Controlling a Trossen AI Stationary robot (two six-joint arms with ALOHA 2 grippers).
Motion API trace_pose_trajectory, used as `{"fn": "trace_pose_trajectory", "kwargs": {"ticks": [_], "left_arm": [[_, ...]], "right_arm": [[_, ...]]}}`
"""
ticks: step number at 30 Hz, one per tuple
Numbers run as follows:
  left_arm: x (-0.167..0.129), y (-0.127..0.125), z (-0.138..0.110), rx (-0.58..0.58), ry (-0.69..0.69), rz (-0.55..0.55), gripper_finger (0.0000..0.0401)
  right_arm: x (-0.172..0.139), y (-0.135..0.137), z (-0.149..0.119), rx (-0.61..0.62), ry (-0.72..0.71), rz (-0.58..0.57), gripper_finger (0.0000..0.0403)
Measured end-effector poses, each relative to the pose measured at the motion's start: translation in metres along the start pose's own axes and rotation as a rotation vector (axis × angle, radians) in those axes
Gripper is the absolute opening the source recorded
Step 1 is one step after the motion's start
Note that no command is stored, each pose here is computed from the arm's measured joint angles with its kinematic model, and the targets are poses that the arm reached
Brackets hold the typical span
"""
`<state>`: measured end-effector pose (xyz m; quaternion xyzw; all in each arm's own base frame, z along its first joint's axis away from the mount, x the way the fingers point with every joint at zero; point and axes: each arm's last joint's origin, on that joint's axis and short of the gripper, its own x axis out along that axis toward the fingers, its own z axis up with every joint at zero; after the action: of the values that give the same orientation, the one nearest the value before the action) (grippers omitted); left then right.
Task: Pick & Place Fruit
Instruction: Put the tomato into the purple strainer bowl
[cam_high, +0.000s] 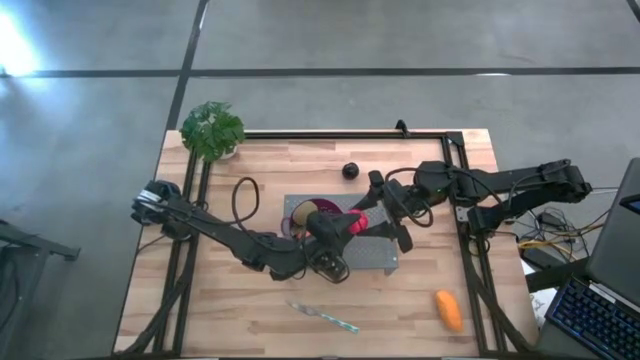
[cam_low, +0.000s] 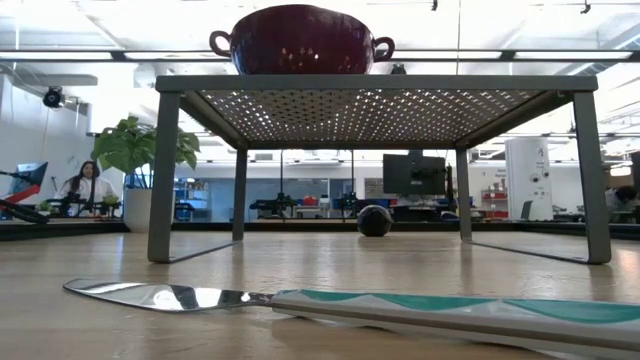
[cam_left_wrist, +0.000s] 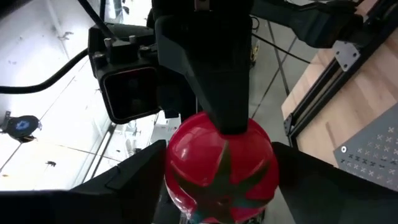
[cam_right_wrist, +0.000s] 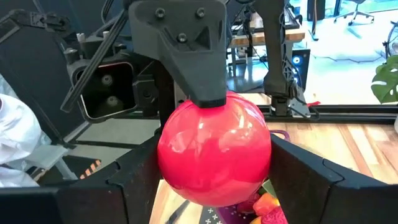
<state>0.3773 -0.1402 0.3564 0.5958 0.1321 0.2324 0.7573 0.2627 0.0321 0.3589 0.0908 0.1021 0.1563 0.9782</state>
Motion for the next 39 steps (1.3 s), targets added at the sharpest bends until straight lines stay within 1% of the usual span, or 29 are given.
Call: {"fn": "trace_pose_trajectory", "kwargs": {"ticks": [3,5,12,19,25,27,31,34,39], "left_arm": [[0.0,0.0,0.0,0.0,-0.003,-0.001,0.0265],[0.0,0.0,0.0,-0.001,-0.003,-0.001,0.0258],[0.0,-0.001,0.0,-0.005,-0.01,-0.006,0.027],[0.0,-0.001,0.0,-0.017,-0.01,-0.006,0.0268],[0.0,0.0,0.0,-0.045,0.007,-0.001,0.0268],[0.0,0.0,-0.001,-0.045,0.027,0.003,0.0268],[-0.001,0.0,-0.002,-0.055,0.08,0.013,0.0268],[-0.002,0.0,-0.003,-0.082,0.137,0.025,0.0268],[-0.004,0.006,-0.01,-0.112,0.321,0.068,0.0268]], "right_arm": [[0.0,0.0,0.0,0.0,0.001,0.0,0.025],[0.0,0.0,0.0,0.0,0.0,0.0,0.0254],[0.0,0.0,0.0,-0.001,-0.003,0.0,0.0281],[0.0,0.0,0.001,-0.016,-0.004,0.0,0.0298],[-0.005,0.001,0.002,-0.016,-0.003,-0.007,0.0329],[-0.009,0.001,0.001,-0.012,0.009,-0.037,0.0343],[-0.021,0.001,-0.001,-0.009,0.054,-0.133,0.0366],[-0.034,0.003,-0.001,-0.017,0.081,-0.175,0.0369],[-0.057,0.005,-0.002,-0.004,0.111,-0.272,0.0362]]}}
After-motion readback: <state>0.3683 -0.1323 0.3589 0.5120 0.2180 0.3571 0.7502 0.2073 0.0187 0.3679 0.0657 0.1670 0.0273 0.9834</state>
